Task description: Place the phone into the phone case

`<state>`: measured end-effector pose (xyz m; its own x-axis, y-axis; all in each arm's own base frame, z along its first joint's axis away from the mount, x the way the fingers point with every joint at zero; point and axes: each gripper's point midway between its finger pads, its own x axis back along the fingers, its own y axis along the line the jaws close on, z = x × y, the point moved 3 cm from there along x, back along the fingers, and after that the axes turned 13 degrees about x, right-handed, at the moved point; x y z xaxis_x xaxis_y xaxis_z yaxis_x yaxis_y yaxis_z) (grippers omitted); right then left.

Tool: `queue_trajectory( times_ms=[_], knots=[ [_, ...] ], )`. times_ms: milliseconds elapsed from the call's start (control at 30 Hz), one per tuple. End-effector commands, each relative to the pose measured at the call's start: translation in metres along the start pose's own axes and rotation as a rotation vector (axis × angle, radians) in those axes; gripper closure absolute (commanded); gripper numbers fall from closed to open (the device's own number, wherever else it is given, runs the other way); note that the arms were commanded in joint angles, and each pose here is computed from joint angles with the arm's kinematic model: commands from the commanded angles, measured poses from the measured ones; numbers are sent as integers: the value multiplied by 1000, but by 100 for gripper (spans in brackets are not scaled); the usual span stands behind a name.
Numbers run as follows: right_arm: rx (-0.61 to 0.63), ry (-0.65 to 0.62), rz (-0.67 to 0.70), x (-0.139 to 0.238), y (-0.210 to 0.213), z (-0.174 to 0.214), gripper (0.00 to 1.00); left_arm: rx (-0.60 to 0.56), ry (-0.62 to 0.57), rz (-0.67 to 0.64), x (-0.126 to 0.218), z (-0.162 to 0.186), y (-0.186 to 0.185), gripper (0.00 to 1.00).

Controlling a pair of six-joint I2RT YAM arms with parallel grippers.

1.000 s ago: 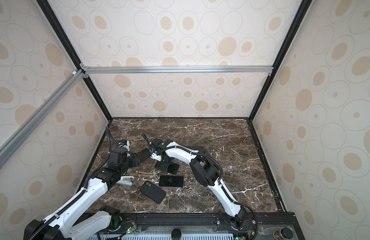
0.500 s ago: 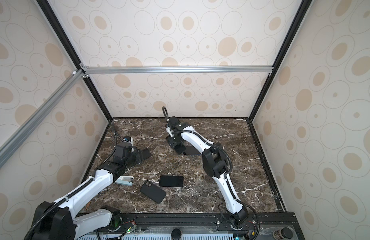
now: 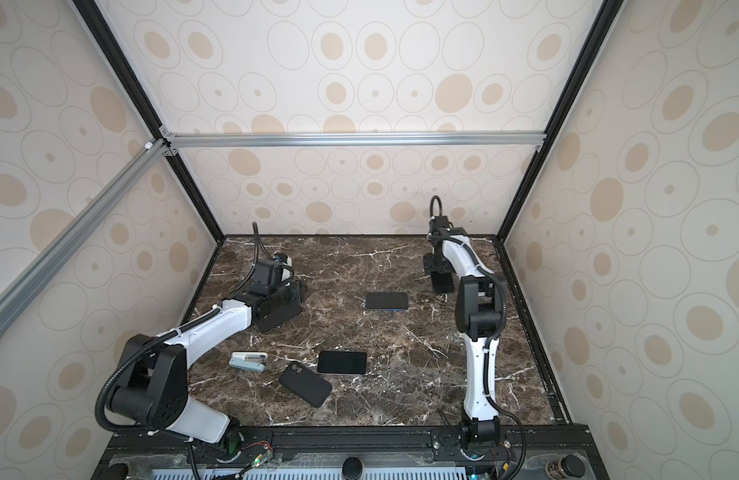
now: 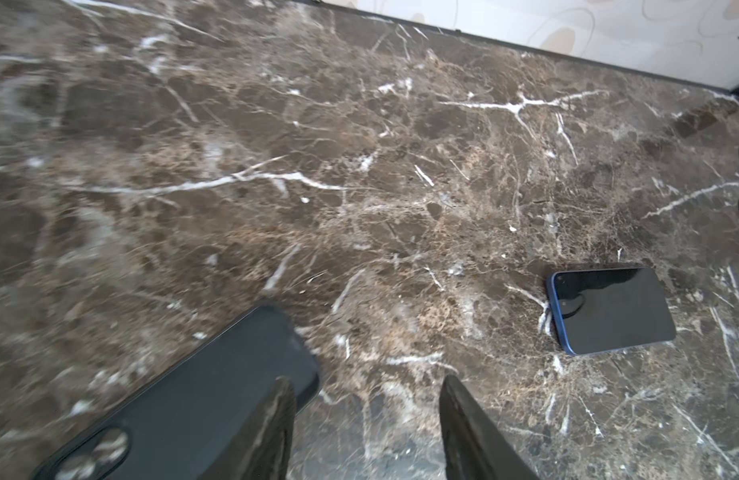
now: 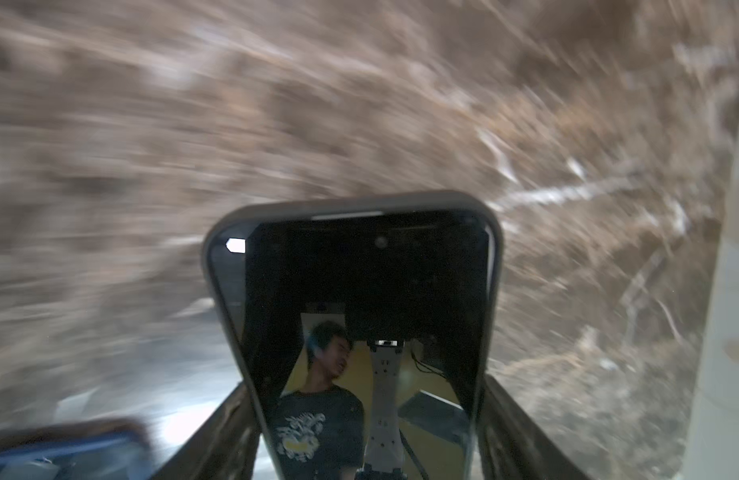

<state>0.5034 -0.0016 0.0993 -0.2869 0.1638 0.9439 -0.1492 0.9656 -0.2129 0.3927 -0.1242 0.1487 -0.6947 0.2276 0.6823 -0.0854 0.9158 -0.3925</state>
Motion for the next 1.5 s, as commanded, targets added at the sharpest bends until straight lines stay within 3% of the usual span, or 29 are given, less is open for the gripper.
queue_trajectory(
  times_ms=[0, 567, 667, 767, 900, 1200, 1467],
  knots=[
    [-29, 25, 4, 11, -10, 11, 49, -36, 38, 52, -5, -6, -14, 44],
    [-12, 201, -75, -46, -4, 36, 42, -53, 141, 64, -35, 10, -15, 44],
    [-8, 220, -81, -48, -3, 37, 34, -55, 138, 66, -36, 11, -15, 44],
    [-15, 217, -100, -46, 1, 36, 18, -57, 137, 64, -35, 9, -16, 44],
    [-19, 183, -129, -34, 6, 29, 11, -60, 118, 66, -28, 3, -18, 44],
    [29, 139, -34, 12, 12, 18, 8, -54, 71, 79, -3, -3, -20, 44],
    [131, -24, 64, 104, 37, 3, 8, -79, 33, 71, 30, 0, -15, 43]
  ],
)
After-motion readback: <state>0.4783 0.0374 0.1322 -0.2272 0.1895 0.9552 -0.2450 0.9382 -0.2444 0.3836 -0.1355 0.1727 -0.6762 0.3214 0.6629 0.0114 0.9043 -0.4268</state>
